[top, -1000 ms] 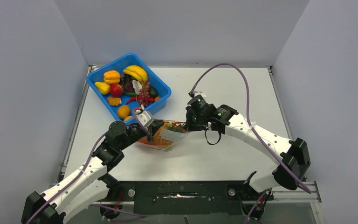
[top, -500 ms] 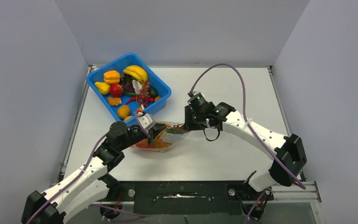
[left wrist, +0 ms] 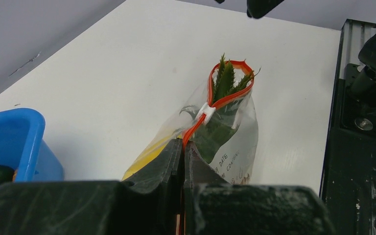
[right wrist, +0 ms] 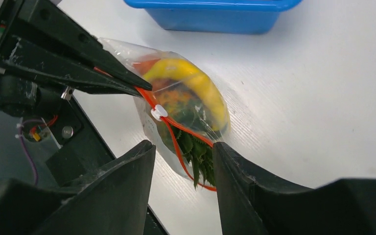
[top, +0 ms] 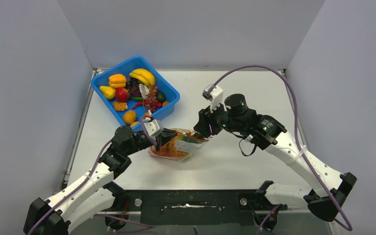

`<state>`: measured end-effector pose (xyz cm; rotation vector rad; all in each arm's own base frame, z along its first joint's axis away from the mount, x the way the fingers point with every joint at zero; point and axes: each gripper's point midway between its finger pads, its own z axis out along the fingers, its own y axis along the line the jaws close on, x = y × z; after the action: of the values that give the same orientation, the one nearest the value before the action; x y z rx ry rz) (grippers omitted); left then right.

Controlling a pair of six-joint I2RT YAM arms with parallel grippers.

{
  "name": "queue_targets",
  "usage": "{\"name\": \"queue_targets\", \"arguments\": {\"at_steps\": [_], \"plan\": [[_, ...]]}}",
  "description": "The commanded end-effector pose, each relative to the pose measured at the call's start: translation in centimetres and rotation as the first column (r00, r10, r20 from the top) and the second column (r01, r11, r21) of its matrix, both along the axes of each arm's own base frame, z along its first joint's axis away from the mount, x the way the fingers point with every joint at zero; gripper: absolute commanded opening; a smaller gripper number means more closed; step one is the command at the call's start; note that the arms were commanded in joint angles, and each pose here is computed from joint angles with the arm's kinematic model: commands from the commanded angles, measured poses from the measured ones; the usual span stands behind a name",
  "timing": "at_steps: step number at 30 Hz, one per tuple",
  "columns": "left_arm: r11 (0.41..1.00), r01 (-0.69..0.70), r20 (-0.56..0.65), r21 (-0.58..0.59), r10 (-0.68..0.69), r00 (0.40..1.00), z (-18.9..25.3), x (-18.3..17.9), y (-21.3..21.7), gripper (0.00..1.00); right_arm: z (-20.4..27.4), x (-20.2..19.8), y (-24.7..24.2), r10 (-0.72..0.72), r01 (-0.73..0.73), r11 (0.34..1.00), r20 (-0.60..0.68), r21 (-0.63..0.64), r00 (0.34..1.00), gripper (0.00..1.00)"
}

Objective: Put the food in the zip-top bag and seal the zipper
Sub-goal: Zip the zipper food storage bag at the center of the board.

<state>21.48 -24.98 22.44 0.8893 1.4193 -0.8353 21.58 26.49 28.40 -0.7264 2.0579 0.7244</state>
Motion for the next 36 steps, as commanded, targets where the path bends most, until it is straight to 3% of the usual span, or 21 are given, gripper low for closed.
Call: {"name": "queue_targets", "arguments": {"at_steps": [1, 6, 11, 15, 19, 22, 23, 27, 36], "plan": [[0.991, 0.074, 0.145, -0.113, -0.057, 0.988, 5.9, -0.5, -0.8, 0.0, 0.6, -0.4, 2.9, 0.272, -0.267, 0.962, 0.238, -0.055, 0.933, 0.47], [0.987, 0.098, 0.153, -0.128, -0.078, 0.985, 6.3, -1.1, -0.9, 0.0, 0.4, -1.4, 5.7, 0.424, -0.405, 0.905, 0.362, -0.13, 0.83, 0.5], [0.983, 0.121, 0.159, -0.138, -0.098, 0.982, 6.3, -1.5, -0.9, 0.0, -1.2, -0.5, 6.4, 0.466, -0.416, 0.884, 0.365, -0.211, 0.806, 0.51], [0.98, 0.135, 0.165, -0.145, -0.11, 0.98, 6.5, -1.8, -0.9, 0.0, -2.3, -0.9, 6.6, 0.51, -0.453, 0.859, 0.347, -0.236, 0.787, 0.41], [0.978, 0.138, 0.168, -0.157, -0.111, 0.979, 6.8, -1.9, -0.8, 0.0, -3.1, -1.1, 6.1, 0.516, -0.456, 0.856, 0.324, -0.246, 0.793, 0.27], [0.976, 0.149, 0.156, -0.156, -0.124, 0.98, 6.5, -2.0, -0.6, 0.0, -3.4, -1.2, 5.4, 0.51, -0.45, 0.858, 0.315, -0.248, 0.8, 0.04], [0.978, 0.151, 0.144, -0.145, -0.13, 0.981, 6.3, -1.9, -0.6, 0.0, -3.2, -1.2, 5.1, 0.498, -0.441, 0.865, 0.316, -0.238, 0.807, 0.01], [0.992, 0.086, 0.089, -0.092, -0.078, 0.993, 5.1, -0.7, 0.4, 0.0, -2.7, -0.3, 2.1, 0.435, -0.4, 0.9, 0.284, -0.172, 0.855, 0.0], [0.989, 0.057, 0.017, -0.138, -0.055, 0.998, 5.3, 0.3, 2.7, 0.0, -5.4, -0.4, -3.1, 0.289, -0.26, 0.953, 0.212, -0.155, 0.933, 0.0]]}}
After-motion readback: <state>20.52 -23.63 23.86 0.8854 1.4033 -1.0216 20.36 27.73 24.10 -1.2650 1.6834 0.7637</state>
